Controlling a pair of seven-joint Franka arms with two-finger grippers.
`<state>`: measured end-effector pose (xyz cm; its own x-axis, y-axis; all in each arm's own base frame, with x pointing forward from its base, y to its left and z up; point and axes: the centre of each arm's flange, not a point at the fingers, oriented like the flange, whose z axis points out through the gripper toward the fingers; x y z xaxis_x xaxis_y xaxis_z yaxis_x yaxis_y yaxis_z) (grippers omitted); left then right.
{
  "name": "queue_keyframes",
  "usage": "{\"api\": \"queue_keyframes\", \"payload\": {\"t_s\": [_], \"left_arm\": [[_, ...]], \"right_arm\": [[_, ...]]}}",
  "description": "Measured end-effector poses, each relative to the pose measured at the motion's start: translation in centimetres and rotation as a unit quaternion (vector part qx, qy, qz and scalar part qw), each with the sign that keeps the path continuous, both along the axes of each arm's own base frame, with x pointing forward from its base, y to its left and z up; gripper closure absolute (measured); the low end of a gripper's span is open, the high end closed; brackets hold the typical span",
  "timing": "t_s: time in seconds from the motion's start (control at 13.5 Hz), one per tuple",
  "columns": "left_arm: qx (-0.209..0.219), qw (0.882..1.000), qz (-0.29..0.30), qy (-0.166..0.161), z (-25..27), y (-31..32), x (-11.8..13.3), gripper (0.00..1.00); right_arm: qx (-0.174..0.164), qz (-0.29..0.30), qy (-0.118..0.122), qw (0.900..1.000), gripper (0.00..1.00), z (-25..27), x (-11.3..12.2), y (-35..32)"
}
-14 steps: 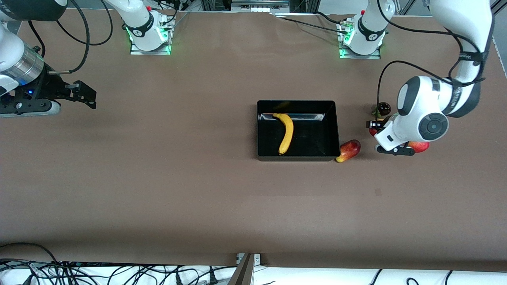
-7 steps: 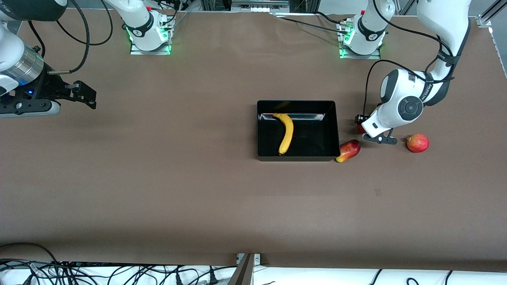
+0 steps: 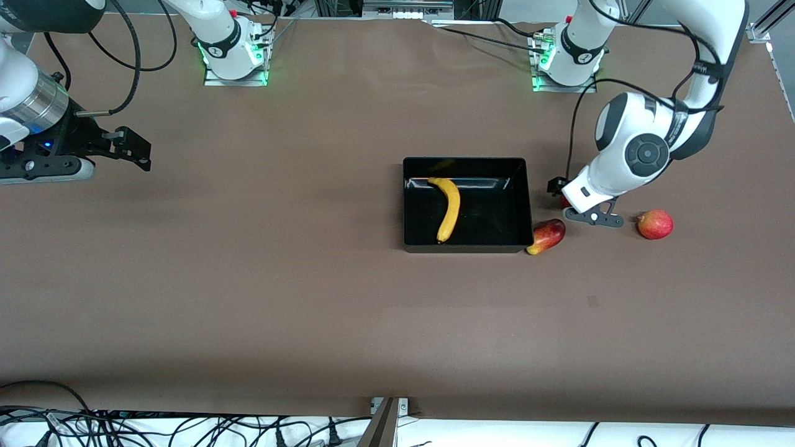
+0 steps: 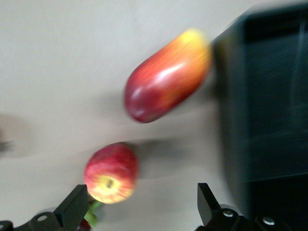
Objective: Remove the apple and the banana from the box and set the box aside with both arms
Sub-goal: 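Lift the apple out and set it beside the mangosteen, open left gripper, then reach back into the box and grasp the yellow banana with the left gripper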
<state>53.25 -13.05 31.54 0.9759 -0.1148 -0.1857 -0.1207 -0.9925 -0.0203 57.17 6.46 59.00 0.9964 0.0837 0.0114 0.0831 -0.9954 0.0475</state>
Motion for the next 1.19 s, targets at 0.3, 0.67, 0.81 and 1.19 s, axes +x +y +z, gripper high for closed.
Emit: {"api": "queue_keyframes", "payload": {"t_s": [0.3, 0.67, 0.81, 1.19], "left_arm": [[-0.011, 0.999, 0.032, -0.011, 4.6, -11.7, 0.8, 0.0], [-0.056, 0.996, 0.064, -0.014, -6.0, -22.2, -1.2, 0.0], [-0.061, 0.996, 0.057, -0.029, -9.9, -23.1, -1.5, 0.0], [-0.061, 0.996, 0.053, -0.042, -14.1, -24.3, -2.8, 0.0]], "right_arm": [[0.0, 0.0, 0.0, 1.0, 0.0, 0.0, 0.0, 0.0], [0.0, 0.0, 0.001, 1.0, 0.0, 0.0, 0.0, -0.1], [0.0, -0.001, 0.002, 1.0, 0.0, -0.1, 0.0, -0.1], [0.0, 0.0, 0.002, 1.0, 0.0, -0.1, 0.0, 0.0]]}}
